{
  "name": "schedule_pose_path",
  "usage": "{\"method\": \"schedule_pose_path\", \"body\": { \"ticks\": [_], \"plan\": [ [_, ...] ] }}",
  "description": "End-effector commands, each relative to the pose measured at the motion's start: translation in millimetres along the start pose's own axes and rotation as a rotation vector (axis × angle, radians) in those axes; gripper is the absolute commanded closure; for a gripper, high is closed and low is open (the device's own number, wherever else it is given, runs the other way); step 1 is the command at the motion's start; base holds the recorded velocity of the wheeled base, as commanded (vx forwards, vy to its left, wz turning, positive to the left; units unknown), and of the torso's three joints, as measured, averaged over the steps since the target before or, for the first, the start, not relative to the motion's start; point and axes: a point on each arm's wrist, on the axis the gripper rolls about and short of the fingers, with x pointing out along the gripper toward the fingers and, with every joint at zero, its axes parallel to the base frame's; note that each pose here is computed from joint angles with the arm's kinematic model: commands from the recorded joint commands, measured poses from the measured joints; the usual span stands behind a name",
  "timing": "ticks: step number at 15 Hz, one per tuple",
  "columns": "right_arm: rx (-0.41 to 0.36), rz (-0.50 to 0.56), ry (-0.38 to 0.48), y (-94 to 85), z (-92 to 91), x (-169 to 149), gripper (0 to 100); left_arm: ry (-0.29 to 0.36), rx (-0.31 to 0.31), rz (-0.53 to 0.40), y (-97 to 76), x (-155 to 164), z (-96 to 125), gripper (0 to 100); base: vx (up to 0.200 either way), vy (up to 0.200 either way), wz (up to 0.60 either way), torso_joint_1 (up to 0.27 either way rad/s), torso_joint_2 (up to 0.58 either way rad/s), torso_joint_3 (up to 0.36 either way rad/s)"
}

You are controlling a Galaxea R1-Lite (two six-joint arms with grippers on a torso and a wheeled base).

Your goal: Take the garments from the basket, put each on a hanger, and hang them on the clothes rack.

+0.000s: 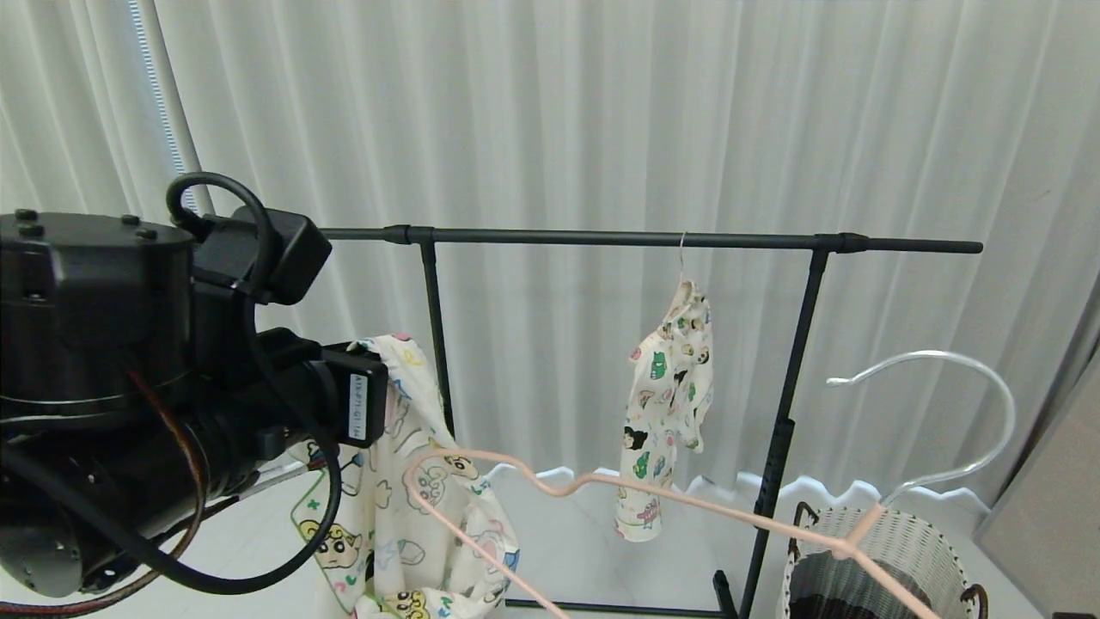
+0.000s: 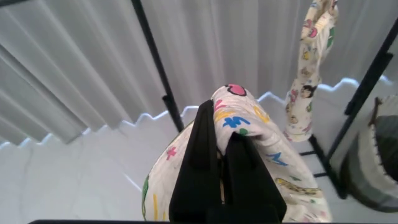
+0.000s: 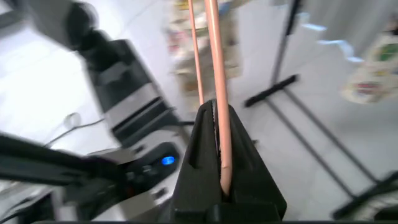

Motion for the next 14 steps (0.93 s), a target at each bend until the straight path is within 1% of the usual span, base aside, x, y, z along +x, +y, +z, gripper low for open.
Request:
{"method": "schedule_pose_path", "body": {
  "ticks": [1, 2, 3, 6, 7, 8, 11, 13, 14],
  "plan": [
    [0.001, 0.009, 0.044, 2.9, -0.2, 13.7, 100, 0.018, -0.037, -0.022, -11.6, 10.6, 1.4, 100, 0.000, 0.000, 0.00, 0.000, 0.00, 0.000],
    [0.012, -0.002, 0.055, 2.2, -0.1, 19.2, 100, 0.007, -0.068, -0.038, -15.2, 9.1, 4.8, 100, 0.000, 0.000, 0.00, 0.000, 0.00, 0.000],
    [0.028, -0.010, 0.063, 1.6, 0.4, 25.1, 100, -0.001, -0.079, -0.054, -18.5, 6.8, 6.7, 100, 0.000, 0.000, 0.00, 0.000, 0.00, 0.000],
    [0.061, -0.068, 0.046, -6.1, 5.8, 45.6, 100, -0.005, -0.080, -0.065, -20.3, 4.9, 7.1, 100, 0.000, 0.000, 0.00, 0.000, 0.00, 0.000],
    [0.070, -0.090, 0.025, -9.8, 9.1, 50.2, 100, -0.005, -0.080, -0.061, -20.7, 5.2, 7.0, 100, 0.000, 0.000, 0.00, 0.000, 0.00, 0.000],
    [0.073, -0.098, 0.009, -11.6, 11.2, 52.5, 100, -0.005, -0.080, -0.061, -20.7, 5.1, 7.3, 100, 0.000, 0.000, 0.00, 0.000, 0.00, 0.000],
    [0.075, -0.104, 0.004, -12.6, 11.9, 53.8, 100, -0.007, -0.080, -0.063, -21.1, 4.4, 7.5, 100, 0.000, 0.000, 0.00, 0.000, 0.00, 0.000],
    [0.078, -0.107, 0.000, -13.4, 13.1, 58.4, 100, -0.013, -0.068, -0.102, -29.7, -0.6, 7.5, 100, 0.000, 0.000, 0.00, 0.000, 0.00, 0.000],
    [0.076, -0.104, -0.020, -13.9, 15.6, 63.0, 100, -0.015, -0.061, -0.121, -34.0, -3.0, 7.3, 100, 0.000, 0.000, 0.00, 0.000, 0.00, 0.000]
  ]
}}
